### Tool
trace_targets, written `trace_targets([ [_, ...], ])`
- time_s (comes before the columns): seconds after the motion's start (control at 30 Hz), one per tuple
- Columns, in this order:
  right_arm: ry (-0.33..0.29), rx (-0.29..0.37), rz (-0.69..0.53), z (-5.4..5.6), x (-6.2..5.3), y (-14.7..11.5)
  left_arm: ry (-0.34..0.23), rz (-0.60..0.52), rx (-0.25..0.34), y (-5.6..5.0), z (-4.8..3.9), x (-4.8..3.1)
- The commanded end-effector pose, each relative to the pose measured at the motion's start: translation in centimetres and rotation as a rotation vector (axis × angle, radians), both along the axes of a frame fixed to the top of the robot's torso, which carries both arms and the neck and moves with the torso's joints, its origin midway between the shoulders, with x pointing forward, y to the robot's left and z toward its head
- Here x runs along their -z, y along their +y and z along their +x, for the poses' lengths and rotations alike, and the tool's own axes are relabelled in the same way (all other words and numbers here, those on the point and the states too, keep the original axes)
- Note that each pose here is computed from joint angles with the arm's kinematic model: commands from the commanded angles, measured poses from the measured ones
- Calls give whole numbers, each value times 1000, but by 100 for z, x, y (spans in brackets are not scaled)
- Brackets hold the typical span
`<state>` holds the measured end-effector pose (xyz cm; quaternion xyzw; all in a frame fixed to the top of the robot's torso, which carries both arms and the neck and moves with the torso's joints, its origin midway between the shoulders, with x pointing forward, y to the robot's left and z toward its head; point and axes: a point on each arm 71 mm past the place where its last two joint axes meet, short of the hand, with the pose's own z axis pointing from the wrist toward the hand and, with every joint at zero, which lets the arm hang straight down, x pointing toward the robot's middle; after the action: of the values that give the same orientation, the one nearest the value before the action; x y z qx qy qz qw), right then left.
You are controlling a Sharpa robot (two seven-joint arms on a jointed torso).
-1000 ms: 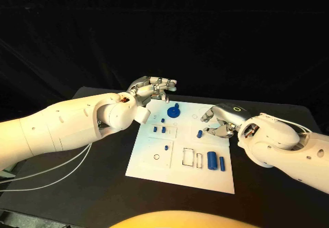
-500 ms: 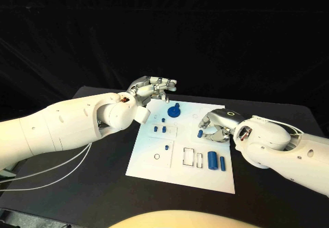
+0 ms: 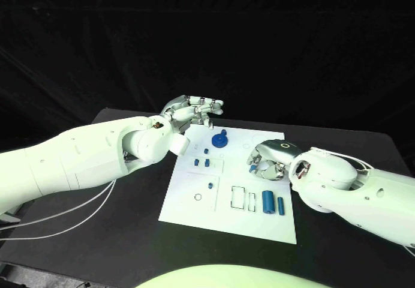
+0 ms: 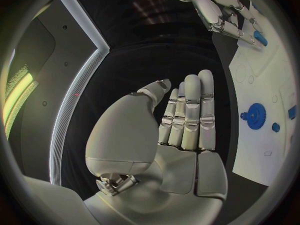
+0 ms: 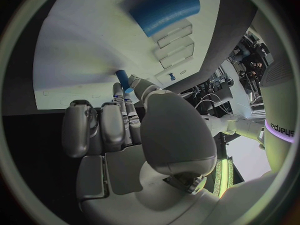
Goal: Assemble the parts on the task board
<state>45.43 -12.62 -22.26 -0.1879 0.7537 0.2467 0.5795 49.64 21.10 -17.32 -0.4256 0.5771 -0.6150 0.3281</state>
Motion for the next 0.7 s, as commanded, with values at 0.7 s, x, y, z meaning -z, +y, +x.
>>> trace_targets([
  [0.7, -50, 2, -53, 21, 60, -5, -5, 5, 19, -17, -7, -10],
])
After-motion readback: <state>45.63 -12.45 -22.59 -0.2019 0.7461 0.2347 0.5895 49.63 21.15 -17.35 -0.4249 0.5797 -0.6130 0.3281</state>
